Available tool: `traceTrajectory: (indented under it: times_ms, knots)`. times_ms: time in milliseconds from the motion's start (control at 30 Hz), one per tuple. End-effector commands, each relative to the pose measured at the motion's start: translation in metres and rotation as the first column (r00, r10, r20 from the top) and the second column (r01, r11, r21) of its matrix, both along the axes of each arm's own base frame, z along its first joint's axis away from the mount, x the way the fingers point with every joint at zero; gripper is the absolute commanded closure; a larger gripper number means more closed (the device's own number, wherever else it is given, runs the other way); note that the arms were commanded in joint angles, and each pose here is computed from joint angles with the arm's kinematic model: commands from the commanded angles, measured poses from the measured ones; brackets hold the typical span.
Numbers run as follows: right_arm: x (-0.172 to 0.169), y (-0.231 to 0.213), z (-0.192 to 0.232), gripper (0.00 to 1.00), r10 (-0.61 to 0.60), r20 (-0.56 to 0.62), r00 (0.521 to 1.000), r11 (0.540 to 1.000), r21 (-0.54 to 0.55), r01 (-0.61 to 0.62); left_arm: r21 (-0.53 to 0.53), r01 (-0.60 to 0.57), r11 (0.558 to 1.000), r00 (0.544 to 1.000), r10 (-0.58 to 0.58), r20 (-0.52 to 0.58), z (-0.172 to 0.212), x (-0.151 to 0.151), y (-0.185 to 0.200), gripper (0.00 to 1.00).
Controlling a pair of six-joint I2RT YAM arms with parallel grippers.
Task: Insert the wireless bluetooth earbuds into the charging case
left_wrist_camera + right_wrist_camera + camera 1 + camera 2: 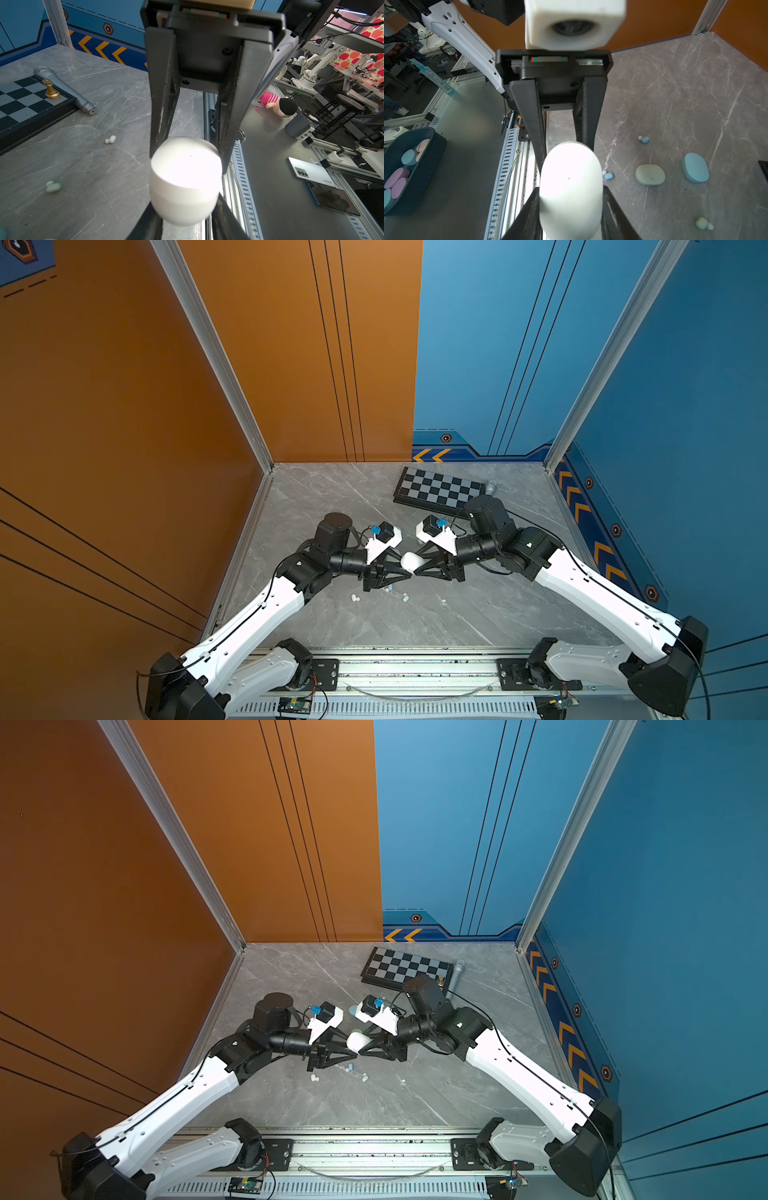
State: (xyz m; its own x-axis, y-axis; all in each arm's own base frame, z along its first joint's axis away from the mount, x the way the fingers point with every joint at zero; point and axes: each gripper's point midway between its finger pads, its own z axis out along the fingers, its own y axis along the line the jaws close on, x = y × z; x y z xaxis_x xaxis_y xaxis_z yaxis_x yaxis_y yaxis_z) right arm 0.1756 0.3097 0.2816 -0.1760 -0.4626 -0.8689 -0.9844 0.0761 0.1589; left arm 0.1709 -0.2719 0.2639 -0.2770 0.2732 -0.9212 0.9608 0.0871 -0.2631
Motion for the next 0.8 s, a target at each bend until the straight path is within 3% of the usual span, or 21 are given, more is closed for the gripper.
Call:
traceTrajectory:
  times_ms: [0,133,467,767]
  knots:
    - [-0.002,-0.001,-0.004,0.87,0.003,-0.001,1.0,1.0,-0.02,-0.003,-0.037,0.06,0.998,0.998,-0.058,0.04,0.02,-0.009,-0.006,0.62]
    - [-0.003,-0.003,-0.008,0.87,0.005,0.002,1.0,1.0,-0.029,-0.005,-0.047,0.071,0.996,0.997,-0.07,0.042,0.025,-0.011,-0.007,0.55]
    - [-0.006,-0.006,-0.01,0.87,0.017,0.009,1.0,0.999,-0.041,-0.017,-0.062,0.097,0.993,0.995,-0.095,0.039,0.031,-0.014,-0.008,0.55]
    - [-0.005,-0.008,-0.008,0.87,0.011,0.015,1.0,0.999,-0.038,-0.01,-0.054,0.107,0.993,0.994,-0.105,0.034,0.03,-0.017,-0.007,0.44]
